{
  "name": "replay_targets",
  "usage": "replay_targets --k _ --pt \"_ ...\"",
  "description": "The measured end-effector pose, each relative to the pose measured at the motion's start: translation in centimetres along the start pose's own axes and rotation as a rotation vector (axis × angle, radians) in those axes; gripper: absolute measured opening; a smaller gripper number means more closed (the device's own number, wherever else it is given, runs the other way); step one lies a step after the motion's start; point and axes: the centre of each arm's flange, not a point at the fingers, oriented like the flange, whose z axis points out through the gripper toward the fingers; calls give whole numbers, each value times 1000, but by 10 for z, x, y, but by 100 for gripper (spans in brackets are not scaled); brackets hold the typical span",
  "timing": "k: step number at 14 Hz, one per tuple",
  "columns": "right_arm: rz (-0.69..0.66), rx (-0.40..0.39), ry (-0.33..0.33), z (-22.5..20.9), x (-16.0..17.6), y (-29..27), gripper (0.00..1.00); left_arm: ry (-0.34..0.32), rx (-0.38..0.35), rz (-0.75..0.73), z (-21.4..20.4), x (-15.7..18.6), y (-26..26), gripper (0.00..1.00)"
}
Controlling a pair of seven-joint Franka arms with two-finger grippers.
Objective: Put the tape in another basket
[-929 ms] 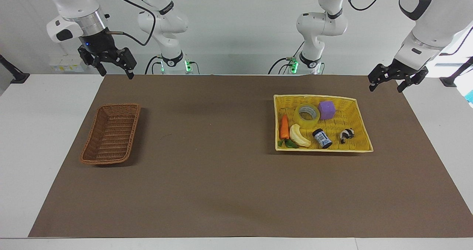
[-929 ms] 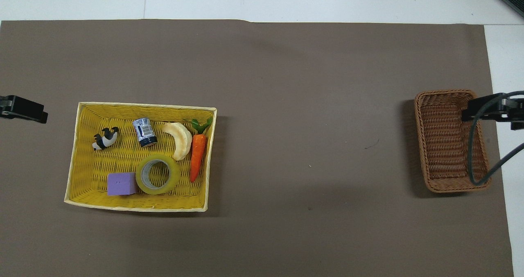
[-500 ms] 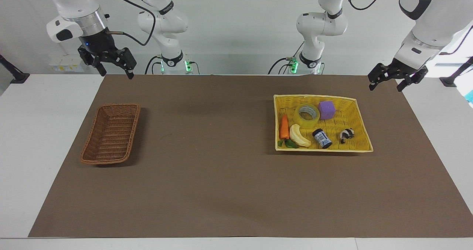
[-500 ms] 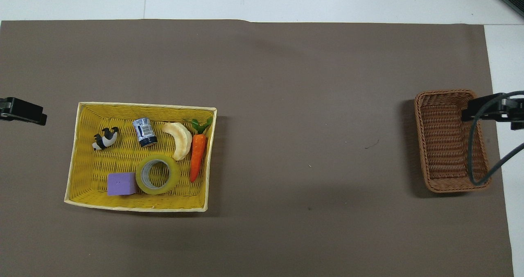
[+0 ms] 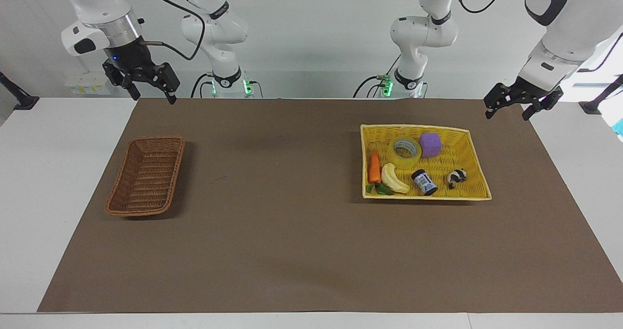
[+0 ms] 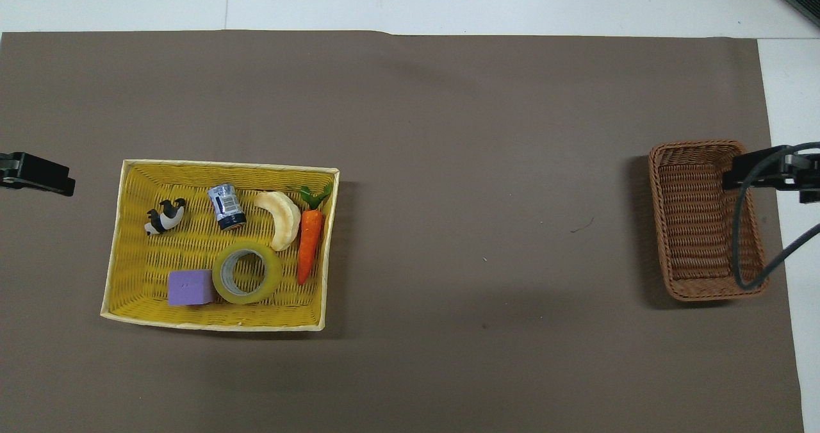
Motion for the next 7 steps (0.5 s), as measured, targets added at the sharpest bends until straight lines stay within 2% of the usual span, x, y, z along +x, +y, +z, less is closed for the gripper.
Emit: replay_targets --k 7 --pt "0 0 0 0 0 0 100 -3 -1 1 1 0 1 100"
